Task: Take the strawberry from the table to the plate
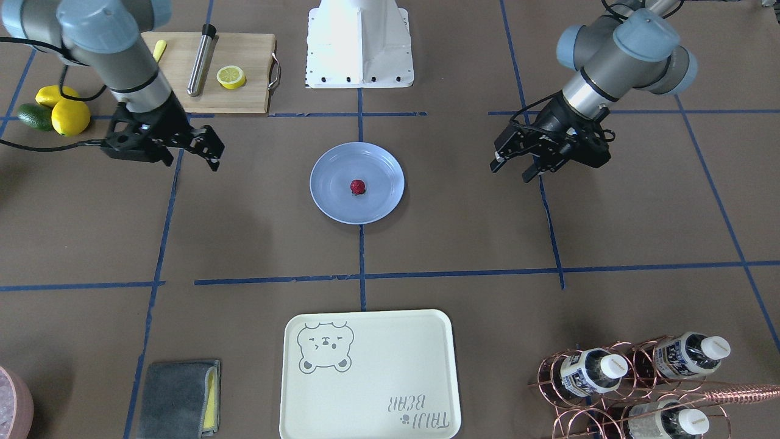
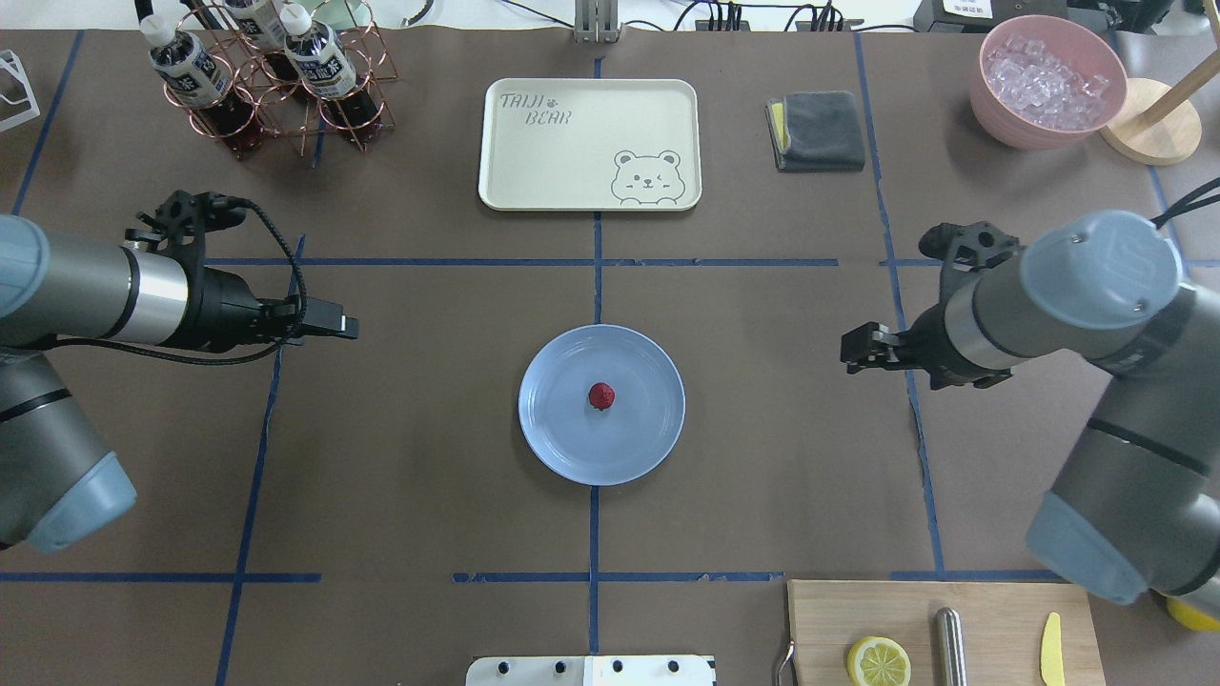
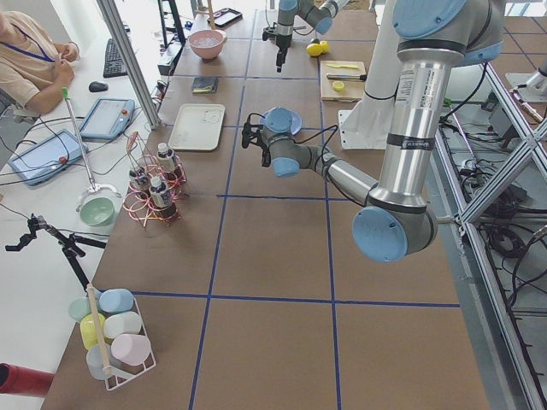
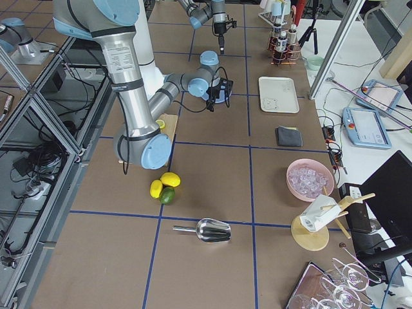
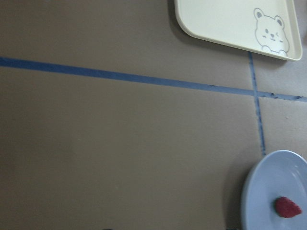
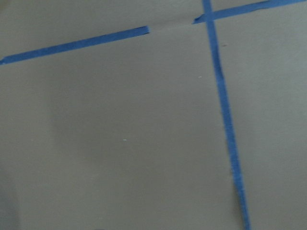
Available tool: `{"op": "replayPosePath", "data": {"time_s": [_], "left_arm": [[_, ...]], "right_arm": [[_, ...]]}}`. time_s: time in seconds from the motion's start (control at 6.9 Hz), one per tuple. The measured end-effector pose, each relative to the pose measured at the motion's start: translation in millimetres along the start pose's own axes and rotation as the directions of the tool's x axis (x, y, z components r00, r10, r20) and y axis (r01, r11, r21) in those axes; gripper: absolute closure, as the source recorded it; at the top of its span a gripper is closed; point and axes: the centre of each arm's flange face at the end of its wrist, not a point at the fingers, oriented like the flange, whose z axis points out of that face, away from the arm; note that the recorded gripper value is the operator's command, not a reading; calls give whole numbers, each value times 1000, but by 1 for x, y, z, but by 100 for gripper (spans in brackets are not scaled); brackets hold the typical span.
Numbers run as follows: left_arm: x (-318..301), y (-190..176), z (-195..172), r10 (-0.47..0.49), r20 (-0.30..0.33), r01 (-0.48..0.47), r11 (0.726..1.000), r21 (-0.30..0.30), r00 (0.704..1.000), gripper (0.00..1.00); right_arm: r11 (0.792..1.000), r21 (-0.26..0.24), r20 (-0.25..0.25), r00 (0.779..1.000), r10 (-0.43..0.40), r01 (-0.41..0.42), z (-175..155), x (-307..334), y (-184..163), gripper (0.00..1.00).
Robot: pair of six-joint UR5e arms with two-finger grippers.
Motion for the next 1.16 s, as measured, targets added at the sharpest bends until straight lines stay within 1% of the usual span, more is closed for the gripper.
{"op": "replayPosePath", "data": {"time_s": [0.14,0.29,0.43,0.58,0.72,0.87,1.01,1.16], "left_arm": [[-38,-3,-21,79,52,-80,997,19,996,17],[-75,-2,-47,166,104,-169,985,28,981,17],[-108,-2,-74,244,147,-250,968,27,959,17],[-140,-3,-103,312,163,-317,948,5,936,17],[-176,-4,-136,376,158,-377,926,-23,913,16],[-209,-3,-165,415,155,-414,909,-45,896,16],[-239,1,-189,440,151,-435,898,-71,885,16],[-265,7,-209,453,164,-441,891,-105,876,14]], "right_arm": [[999,-12,-20,999,-46,45,-15,51,-18,0],[996,-30,-26,996,-90,89,-33,105,-38,0],[990,-47,-18,990,-136,135,-50,163,-56,0],[982,-55,-10,984,-179,178,-62,223,-73,0],[976,-50,-3,977,-214,213,-72,288,-89,0],[971,-41,18,972,-236,236,-79,348,-101,0],[967,-30,44,967,-252,253,-84,393,-104,0],[967,-14,56,966,-252,253,-89,422,-104,0]]}}
